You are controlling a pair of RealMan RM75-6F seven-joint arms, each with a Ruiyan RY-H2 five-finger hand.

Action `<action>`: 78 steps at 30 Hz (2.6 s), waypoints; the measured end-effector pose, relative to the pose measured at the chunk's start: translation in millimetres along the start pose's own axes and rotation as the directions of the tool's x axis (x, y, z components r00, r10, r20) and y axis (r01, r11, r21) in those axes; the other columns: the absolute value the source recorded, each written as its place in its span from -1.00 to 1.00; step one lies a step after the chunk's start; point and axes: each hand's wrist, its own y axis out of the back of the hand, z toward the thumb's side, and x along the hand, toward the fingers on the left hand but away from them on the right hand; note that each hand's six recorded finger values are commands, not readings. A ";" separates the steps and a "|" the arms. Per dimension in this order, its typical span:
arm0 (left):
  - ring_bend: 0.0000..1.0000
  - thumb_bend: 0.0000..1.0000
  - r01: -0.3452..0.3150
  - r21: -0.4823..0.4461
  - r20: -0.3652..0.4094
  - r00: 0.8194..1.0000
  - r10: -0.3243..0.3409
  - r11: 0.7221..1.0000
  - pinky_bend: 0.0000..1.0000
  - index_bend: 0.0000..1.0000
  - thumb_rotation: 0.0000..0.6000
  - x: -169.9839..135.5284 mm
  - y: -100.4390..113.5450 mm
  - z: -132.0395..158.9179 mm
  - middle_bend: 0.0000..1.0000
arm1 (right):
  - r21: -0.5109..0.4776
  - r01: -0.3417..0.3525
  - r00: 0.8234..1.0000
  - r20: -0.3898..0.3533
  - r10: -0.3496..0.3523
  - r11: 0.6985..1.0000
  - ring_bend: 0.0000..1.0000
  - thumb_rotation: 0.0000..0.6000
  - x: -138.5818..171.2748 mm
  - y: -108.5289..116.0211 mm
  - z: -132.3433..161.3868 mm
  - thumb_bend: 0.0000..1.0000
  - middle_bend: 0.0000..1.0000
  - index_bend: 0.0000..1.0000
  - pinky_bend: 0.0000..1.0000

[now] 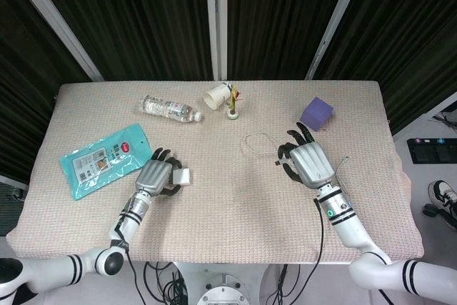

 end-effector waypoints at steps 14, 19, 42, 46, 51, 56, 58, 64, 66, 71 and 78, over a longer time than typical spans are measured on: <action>-0.63 -0.24 -0.012 -0.042 0.002 1.000 0.012 0.999 -0.90 -0.07 0.93 6.7 3.8 -3.4 -0.18 | -0.004 0.003 1.000 0.011 -0.003 1.000 -0.65 1.00 0.6 -1.4 -3.7 -0.33 0.06 0.23 -1.00; -0.53 -0.23 -0.020 -0.079 0.021 1.000 0.022 0.997 -0.78 0.02 0.91 7.5 6.8 -1.3 -0.08 | 0.000 0.013 1.000 0.012 -0.013 1.000 -0.63 1.00 0.2 1.8 -2.8 -0.31 0.08 0.25 -1.00; -0.49 -0.23 -0.141 -0.104 0.011 0.990 0.143 0.984 -0.65 0.05 0.49 -17.9 58.6 16.2 -0.04 | -0.123 -0.172 0.984 -0.078 0.163 0.977 -0.63 1.00 -68.7 -40.8 87.2 -0.31 0.08 0.26 -1.00; -0.49 -0.23 -0.168 -0.105 0.024 0.985 0.171 0.980 -0.65 0.05 0.49 -21.4 62.0 21.2 -0.04 | -0.151 -0.187 0.981 -0.077 0.177 0.971 -0.63 1.00 -85.6 -46.1 102.2 -0.31 0.08 0.26 -1.00; -0.49 -0.23 -0.185 -0.098 0.037 0.981 0.189 0.978 -0.65 0.05 0.51 -23.5 64.3 27.3 -0.04 | -0.184 -0.198 0.979 -0.091 0.184 0.963 -0.63 1.00 -97.0 -47.4 120.8 -0.31 0.08 0.26 -1.00; -0.49 -0.23 -0.206 -0.090 0.043 0.977 0.210 0.974 -0.66 0.05 0.51 -23.7 67.8 34.9 -0.04 | -0.210 -0.202 0.978 -0.091 0.186 0.957 -0.62 1.00 -102.8 -46.8 130.8 -0.31 0.08 0.26 -1.00; -0.49 -0.23 -0.214 -0.095 0.045 0.975 0.219 0.972 -0.66 0.05 0.50 -23.4 69.7 37.7 -0.04 | -0.218 -0.204 0.978 -0.086 0.190 0.954 -0.62 1.00 -104.3 -47.3 132.6 -0.31 0.08 0.26 -1.00; -0.49 -0.23 -0.227 -0.093 0.051 0.971 0.232 0.969 -0.66 0.05 0.50 -23.5 71.5 41.7 -0.04 | -0.249 -0.207 0.978 -0.076 0.194 0.946 -0.62 1.00 -108.4 -48.1 135.7 -0.31 0.08 0.26 -1.00; -0.49 -0.23 -0.232 -0.090 0.053 0.970 0.237 0.969 -0.66 0.05 0.50 -23.7 72.0 43.0 -0.04 | -0.258 -0.207 0.978 -0.073 0.194 0.944 -0.62 1.00 -110.4 -48.1 136.7 -0.31 0.08 0.26 -1.00; -0.49 -0.23 -0.238 -0.088 0.057 0.968 0.243 0.967 -0.66 0.05 0.50 -22.5 73.2 46.6 -0.05 | -0.268 -0.208 0.978 -0.072 0.196 0.941 -0.61 1.00 -113.0 -49.1 139.1 -0.31 0.08 0.26 -1.00; -0.49 -0.23 -0.241 -0.095 0.053 0.968 0.247 0.966 -0.66 0.05 0.48 -21.1 74.1 48.5 -0.05 | -0.287 -0.208 0.978 -0.071 0.196 0.935 -0.61 1.00 -115.0 -51.2 141.7 -0.31 0.08 0.26 -1.00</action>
